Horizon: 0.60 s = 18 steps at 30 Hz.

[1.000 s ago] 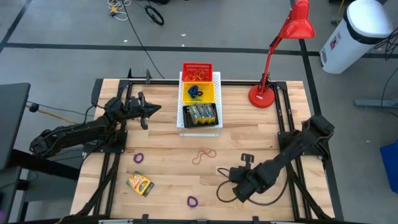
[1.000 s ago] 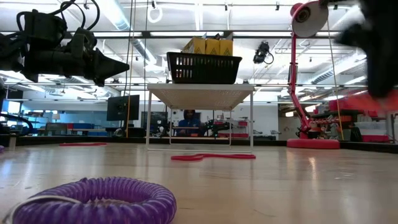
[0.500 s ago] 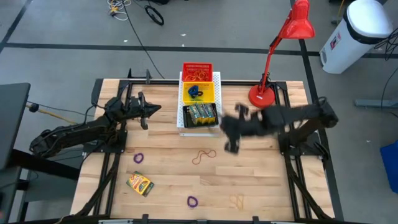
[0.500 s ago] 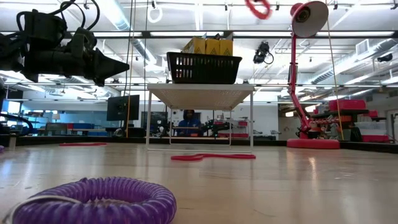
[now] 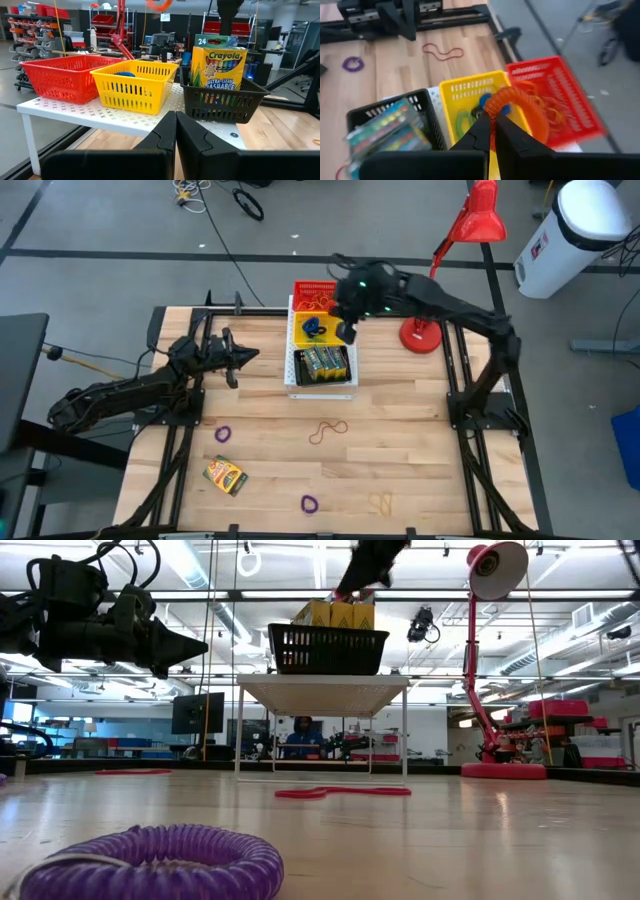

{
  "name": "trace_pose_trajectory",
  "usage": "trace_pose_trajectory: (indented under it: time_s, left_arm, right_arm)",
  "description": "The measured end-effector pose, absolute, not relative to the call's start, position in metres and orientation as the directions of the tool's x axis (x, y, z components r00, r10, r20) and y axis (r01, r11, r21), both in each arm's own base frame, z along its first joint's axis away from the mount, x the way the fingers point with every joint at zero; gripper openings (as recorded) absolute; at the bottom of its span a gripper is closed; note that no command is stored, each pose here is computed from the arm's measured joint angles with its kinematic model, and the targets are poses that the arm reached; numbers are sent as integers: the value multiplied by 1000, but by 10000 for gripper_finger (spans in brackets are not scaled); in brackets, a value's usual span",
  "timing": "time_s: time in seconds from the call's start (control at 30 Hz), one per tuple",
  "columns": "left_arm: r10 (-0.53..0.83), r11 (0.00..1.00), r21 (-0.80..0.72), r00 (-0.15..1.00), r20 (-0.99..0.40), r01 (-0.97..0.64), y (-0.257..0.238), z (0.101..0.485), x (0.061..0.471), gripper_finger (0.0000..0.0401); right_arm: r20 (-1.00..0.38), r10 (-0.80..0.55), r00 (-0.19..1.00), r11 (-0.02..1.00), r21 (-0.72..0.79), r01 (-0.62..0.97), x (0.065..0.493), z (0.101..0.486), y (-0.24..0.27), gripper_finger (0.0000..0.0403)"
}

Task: Pick & Place Office Desk Supplies
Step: Put the orange spring keychain into the yellow bin on the shelf

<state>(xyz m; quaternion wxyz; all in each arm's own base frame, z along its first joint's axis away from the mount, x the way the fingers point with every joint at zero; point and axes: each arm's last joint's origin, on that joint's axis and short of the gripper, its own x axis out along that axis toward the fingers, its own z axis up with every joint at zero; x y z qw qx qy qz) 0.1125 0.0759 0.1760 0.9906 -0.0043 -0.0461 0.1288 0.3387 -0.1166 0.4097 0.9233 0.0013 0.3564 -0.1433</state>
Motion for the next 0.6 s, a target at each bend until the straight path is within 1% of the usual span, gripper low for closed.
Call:
trace_pose_trajectory:
  time_s: [0.1, 0.23, 0.4, 0.5, 0.6]
  left_arm:
    - [256, 967, -20, 962, 91, -255, 76, 176, 112, 14]
    - [256, 967, -20, 962, 91, -255, 76, 176, 113, 14]
    - [255, 967, -20, 963, 91, -255, 76, 176, 113, 14]
    - [256, 967, -20, 962, 91, -255, 76, 176, 113, 14]
    - [256, 967, -20, 962, 91, -255, 76, 176, 113, 14]
  right_arm:
    - [-679, -198, 707, 974, -58, 217, 357, 387, -139, 12]
    - [-706, -153, 692, 981, -26, 191, 374, 359, -160, 12]
    - [-696, -47, 717, 986, 84, 147, 383, 343, -174, 12]
    - [-716, -33, 697, 983, 102, 152, 388, 331, -178, 13]
    - [-716, -30, 697, 984, 104, 148, 389, 331, -177, 28]
